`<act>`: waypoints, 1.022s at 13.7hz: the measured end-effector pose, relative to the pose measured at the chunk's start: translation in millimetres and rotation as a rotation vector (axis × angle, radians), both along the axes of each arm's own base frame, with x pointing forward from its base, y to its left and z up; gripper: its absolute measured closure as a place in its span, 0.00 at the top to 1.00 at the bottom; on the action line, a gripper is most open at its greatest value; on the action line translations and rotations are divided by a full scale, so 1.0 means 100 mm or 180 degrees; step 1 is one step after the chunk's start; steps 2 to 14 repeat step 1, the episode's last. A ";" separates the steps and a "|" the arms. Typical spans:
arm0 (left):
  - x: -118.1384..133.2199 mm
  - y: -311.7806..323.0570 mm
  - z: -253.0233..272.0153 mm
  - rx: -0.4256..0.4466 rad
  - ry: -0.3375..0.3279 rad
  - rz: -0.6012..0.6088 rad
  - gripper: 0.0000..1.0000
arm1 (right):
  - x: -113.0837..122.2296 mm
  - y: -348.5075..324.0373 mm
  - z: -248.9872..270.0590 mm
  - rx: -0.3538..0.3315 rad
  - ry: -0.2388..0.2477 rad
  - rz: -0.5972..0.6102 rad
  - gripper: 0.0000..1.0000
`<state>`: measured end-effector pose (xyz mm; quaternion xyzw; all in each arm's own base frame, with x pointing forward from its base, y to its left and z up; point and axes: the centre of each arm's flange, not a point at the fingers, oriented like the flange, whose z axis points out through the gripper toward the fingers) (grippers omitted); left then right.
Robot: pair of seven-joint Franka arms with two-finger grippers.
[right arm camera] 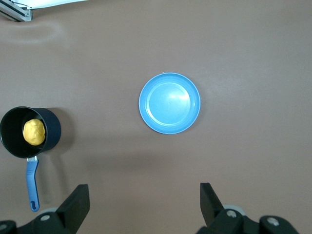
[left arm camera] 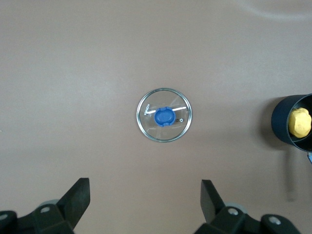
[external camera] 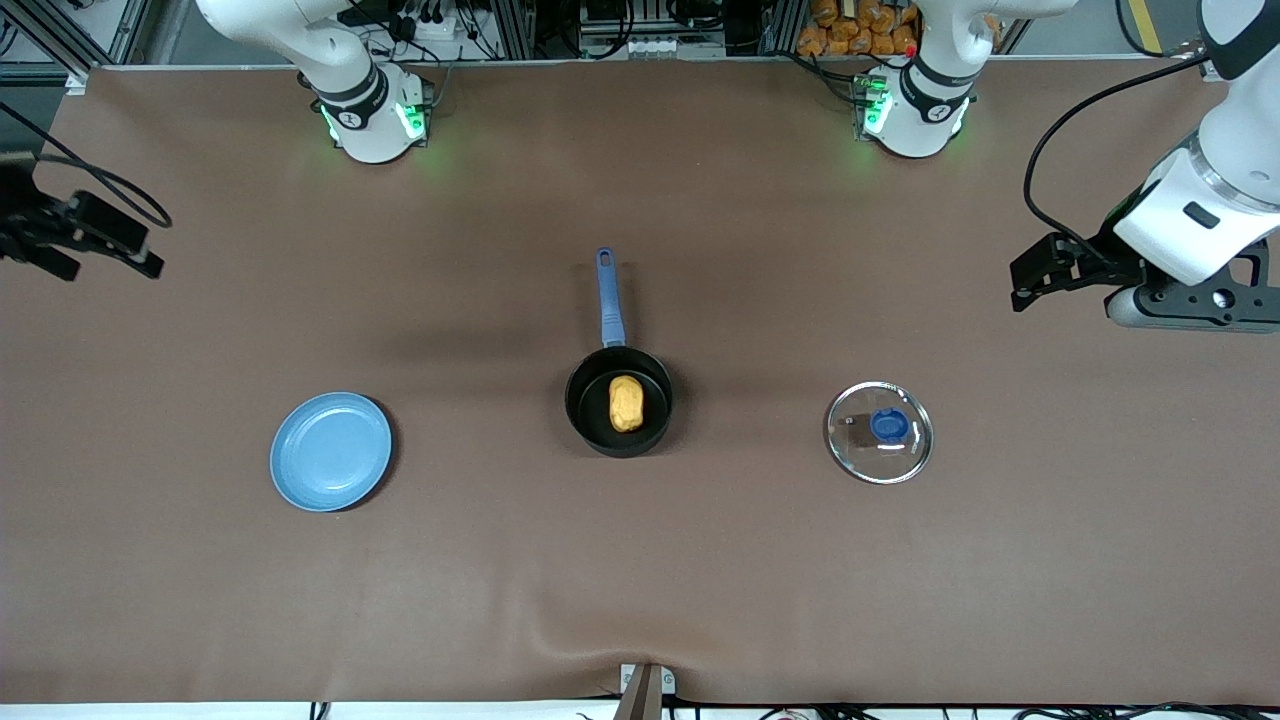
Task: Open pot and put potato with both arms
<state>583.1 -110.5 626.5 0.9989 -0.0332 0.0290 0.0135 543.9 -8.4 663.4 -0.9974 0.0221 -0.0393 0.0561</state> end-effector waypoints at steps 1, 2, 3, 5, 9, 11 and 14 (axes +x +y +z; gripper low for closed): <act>0.00 -0.01 0.00 -0.0001 0.0001 -0.0006 1.00 | -0.02 -0.02 0.02 -0.0003 -0.0007 0.0000 1.00; 0.00 -0.01 0.00 -0.0001 0.0001 -0.0006 1.00 | -0.02 -0.02 0.02 -0.0003 -0.0007 0.0000 1.00; 0.00 -0.01 0.00 -0.0001 0.0001 -0.0006 1.00 | -0.02 -0.02 0.02 -0.0003 -0.0007 0.0000 1.00; 0.00 -0.01 0.00 -0.0001 0.0001 -0.0006 1.00 | -0.02 -0.02 0.02 -0.0003 -0.0007 0.0000 1.00; 0.00 -0.01 0.00 -0.0001 0.0001 -0.0006 1.00 | -0.02 -0.02 0.02 -0.0003 -0.0007 0.0000 1.00; 0.00 -0.01 0.00 -0.0001 0.0001 -0.0006 1.00 | -0.02 -0.02 0.02 -0.0003 -0.0007 0.0000 1.00; 0.00 -0.01 0.00 -0.0001 0.0001 -0.0006 1.00 | -0.02 -0.02 0.02 -0.0003 -0.0007 0.0000 1.00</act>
